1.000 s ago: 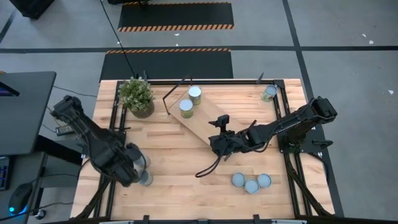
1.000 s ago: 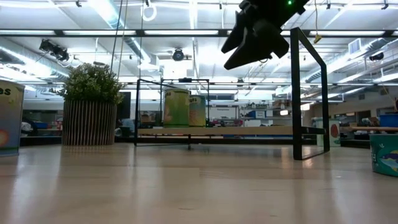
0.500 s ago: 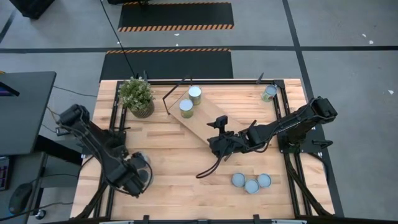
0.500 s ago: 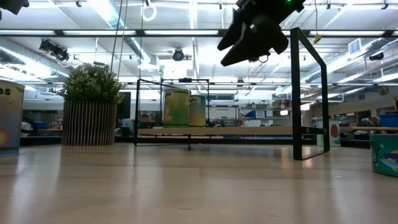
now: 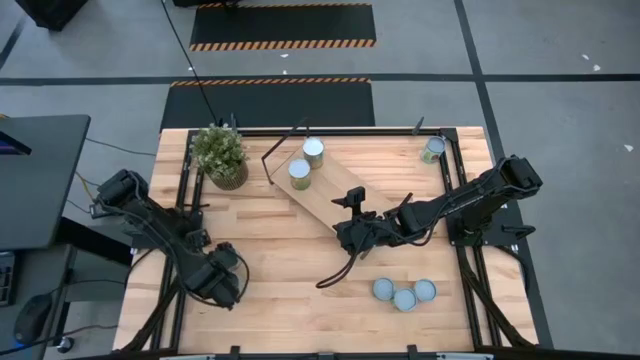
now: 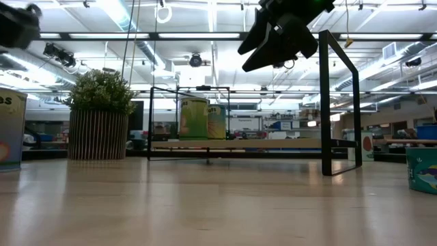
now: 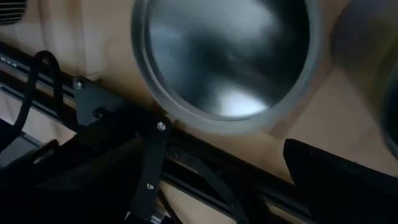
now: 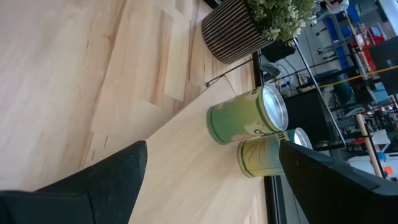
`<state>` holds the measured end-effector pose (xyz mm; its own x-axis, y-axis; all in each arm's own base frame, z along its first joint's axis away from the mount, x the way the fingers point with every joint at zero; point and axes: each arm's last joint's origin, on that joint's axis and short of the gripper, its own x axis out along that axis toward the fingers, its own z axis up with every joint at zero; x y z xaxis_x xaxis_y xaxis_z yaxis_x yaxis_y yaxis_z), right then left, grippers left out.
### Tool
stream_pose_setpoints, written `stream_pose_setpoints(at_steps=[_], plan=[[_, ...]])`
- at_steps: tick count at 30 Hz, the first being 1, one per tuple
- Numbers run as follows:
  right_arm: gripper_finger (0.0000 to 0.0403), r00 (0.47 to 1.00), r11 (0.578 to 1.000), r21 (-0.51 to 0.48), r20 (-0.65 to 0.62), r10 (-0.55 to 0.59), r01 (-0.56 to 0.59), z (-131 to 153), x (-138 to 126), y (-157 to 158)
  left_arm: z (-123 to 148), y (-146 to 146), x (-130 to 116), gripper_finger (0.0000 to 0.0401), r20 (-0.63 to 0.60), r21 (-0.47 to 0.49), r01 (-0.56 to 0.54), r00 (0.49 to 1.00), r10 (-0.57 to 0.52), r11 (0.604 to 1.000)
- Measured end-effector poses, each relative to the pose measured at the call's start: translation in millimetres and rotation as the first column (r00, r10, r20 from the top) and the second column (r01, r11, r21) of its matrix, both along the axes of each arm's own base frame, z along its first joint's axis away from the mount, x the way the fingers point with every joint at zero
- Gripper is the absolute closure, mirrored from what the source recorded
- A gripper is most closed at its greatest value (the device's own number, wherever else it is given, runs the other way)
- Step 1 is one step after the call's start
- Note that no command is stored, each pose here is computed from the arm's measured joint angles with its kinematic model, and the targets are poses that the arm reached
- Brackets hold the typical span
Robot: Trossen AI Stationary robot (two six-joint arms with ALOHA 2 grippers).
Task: Pick and place cans onto a shelf
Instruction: Put the canned peaches on the shelf
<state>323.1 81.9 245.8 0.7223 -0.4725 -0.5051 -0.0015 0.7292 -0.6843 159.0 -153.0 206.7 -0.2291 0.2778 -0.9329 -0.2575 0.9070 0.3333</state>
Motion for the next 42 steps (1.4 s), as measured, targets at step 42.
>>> stream_pose_setpoints(at_steps=[42], plan=[[0.0030,1.000,1.000,0.010,-0.005,0.025,-0.025,-0.3,-1.2,5.0,-7.2,51.6,52.1,0.0063,0.083,-0.090,0.145,0.987,-0.138,0.985]])
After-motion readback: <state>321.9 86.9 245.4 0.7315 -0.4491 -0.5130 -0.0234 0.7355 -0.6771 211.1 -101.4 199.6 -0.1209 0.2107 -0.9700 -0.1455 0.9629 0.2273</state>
